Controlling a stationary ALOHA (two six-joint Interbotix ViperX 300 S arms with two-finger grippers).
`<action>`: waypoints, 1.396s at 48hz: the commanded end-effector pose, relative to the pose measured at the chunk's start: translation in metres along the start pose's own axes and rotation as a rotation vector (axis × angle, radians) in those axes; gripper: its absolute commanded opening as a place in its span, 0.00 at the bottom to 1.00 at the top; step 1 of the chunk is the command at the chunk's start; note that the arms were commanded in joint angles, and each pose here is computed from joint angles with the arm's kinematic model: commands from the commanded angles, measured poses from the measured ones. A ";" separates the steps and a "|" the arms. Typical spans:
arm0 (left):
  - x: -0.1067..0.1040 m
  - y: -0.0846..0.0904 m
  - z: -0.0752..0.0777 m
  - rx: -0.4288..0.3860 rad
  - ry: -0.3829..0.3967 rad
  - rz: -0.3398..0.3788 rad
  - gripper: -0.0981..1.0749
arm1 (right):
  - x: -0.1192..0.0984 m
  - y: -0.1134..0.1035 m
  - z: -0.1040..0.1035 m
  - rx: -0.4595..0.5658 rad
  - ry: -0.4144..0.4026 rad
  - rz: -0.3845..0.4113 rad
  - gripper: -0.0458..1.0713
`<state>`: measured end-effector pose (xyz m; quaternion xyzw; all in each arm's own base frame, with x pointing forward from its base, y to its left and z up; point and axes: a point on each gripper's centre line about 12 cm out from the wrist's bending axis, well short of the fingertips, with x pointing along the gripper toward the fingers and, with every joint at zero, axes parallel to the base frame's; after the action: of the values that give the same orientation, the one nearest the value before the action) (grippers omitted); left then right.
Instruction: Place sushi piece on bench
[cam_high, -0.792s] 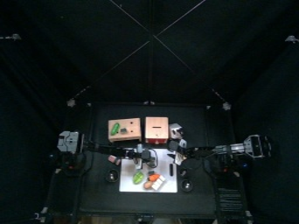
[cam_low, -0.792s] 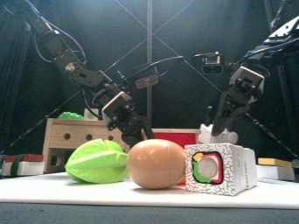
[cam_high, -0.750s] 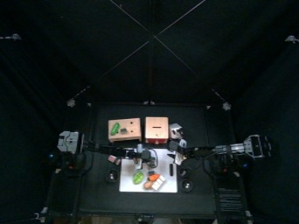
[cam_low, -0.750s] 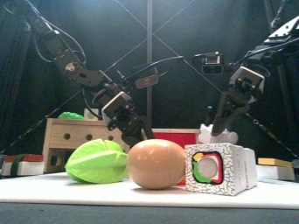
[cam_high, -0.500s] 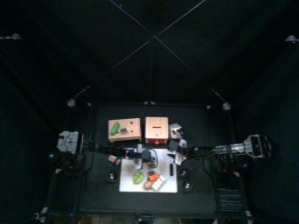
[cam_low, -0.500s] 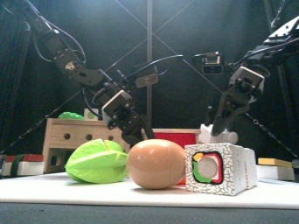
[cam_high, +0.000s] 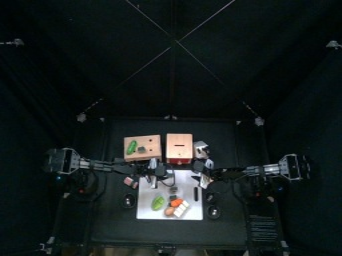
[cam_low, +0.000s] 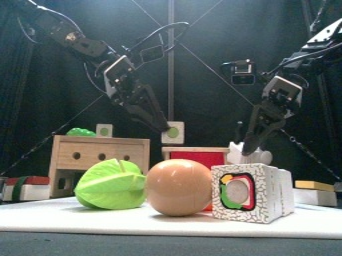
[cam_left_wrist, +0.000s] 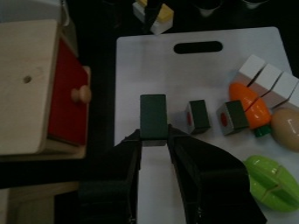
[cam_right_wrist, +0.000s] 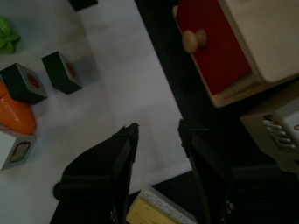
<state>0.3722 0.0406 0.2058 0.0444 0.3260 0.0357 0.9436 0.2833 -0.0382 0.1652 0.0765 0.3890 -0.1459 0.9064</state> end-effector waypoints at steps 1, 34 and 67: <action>-0.021 0.014 0.013 -0.001 -0.069 0.037 0.57 | -0.004 0.001 0.008 0.008 -0.027 0.007 0.76; -0.089 0.067 -0.034 -0.081 -0.178 0.221 0.57 | -0.002 0.001 0.009 0.006 -0.028 0.008 0.76; -0.066 0.088 -0.056 -0.127 -0.088 0.259 0.60 | -0.001 0.001 0.010 0.004 -0.029 0.007 0.76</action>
<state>0.2802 0.1216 0.2072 0.0283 0.2773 0.1709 0.9450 0.2843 -0.0388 0.1629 0.0758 0.3917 -0.1457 0.9053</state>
